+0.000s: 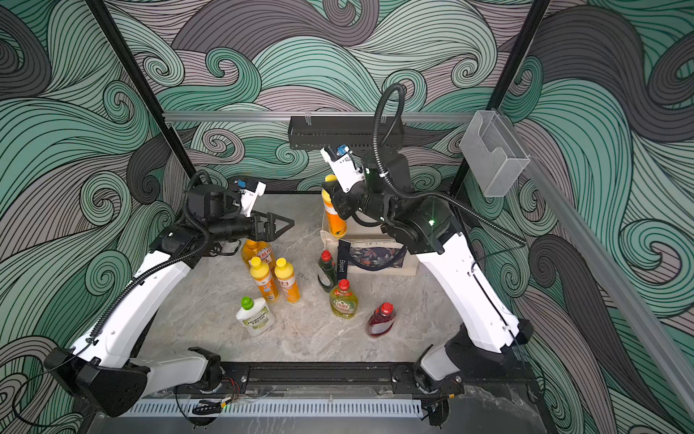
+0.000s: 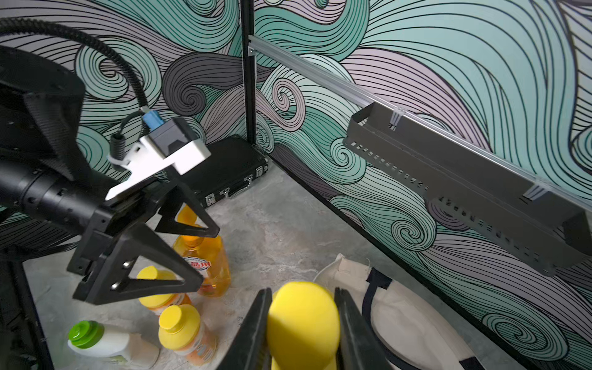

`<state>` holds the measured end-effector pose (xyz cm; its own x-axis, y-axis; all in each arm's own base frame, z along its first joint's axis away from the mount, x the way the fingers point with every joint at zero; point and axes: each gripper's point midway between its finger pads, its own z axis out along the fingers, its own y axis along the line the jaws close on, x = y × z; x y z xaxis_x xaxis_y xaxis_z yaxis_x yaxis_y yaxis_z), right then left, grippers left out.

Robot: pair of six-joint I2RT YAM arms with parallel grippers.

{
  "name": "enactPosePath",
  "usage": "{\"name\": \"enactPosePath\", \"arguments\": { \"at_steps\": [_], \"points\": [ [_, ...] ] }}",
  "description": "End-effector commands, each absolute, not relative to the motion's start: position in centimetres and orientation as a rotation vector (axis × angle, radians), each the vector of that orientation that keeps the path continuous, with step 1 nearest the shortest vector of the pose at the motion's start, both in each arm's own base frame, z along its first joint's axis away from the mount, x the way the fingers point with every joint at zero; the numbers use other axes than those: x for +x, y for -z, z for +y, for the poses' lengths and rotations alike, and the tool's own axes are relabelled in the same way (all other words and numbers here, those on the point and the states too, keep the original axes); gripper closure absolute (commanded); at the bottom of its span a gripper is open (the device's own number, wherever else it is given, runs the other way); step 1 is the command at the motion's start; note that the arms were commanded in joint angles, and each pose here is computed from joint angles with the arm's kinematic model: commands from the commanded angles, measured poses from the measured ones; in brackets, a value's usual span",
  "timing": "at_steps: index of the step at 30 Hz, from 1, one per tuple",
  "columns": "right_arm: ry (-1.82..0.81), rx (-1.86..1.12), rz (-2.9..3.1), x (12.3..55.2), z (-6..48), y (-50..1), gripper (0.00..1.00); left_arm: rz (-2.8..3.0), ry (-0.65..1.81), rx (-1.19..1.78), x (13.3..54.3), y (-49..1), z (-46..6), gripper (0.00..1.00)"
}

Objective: Pack dish soap into the shopping bag
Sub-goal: Place the bottle of dish soap in the shopping bag.

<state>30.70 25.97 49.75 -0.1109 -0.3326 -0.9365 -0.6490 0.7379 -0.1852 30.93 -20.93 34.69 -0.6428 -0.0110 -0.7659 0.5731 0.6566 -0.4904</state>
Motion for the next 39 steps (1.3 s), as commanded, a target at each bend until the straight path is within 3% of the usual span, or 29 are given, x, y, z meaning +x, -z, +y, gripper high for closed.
{"name": "enactPosePath", "arguments": {
  "at_steps": [1, 18, 39],
  "points": [
    [-0.349, -0.692, 1.572, 30.8, 24.8, -55.0, 1.0, 2.086, 0.974, 0.477, 30.9, -35.6, -22.3, 0.02],
    [-0.171, -0.467, 1.747, 39.7, 16.5, -50.0, 1.0, 2.125, 0.954, 0.535, 32.4, -34.1, -25.1, 0.01],
    [-0.034, -0.294, 1.907, 43.1, 10.0, -40.5, 1.0, 2.17, 1.0, 0.525, 32.3, -30.6, -25.5, 0.01]
  ]
}}
